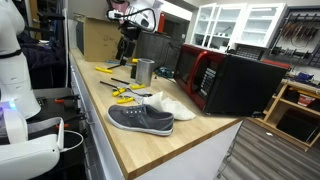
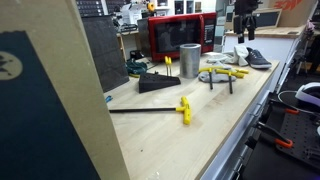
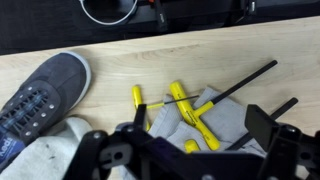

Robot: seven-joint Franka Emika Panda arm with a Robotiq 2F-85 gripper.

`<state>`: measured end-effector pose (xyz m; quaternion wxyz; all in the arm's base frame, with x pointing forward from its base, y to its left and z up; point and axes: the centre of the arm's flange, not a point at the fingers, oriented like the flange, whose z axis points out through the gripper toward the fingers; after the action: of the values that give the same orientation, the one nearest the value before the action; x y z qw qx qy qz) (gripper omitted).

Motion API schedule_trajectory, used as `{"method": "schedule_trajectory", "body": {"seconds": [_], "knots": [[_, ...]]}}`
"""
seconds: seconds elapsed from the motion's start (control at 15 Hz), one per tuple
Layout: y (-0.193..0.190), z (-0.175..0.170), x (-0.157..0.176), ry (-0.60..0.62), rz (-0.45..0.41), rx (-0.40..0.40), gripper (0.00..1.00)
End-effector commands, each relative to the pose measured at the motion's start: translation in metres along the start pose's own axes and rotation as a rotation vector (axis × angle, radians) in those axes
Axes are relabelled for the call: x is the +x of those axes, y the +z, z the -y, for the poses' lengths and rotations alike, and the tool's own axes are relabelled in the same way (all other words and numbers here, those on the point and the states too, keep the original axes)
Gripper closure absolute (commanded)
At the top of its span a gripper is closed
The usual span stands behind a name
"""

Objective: Move one black and yellow object in the metal tin, then to the black holder

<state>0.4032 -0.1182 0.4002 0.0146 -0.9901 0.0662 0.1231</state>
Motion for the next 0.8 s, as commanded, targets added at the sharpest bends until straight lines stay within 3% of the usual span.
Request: {"method": "schedule_trajectory", "body": {"seconds": [0.0,0.13,0.2,0.73], "knots": [[0.000,-0.022,0.029,-0.020,0.002,-0.055,0.00],[0.007,-0.028,0.041,-0.033,0.031,-0.087,0.00],[0.006,-0.018,0.022,-0.008,0.015,-0.061,0.00],[0.010,-0.019,0.026,-0.009,0.026,-0.065,0.00]]}}
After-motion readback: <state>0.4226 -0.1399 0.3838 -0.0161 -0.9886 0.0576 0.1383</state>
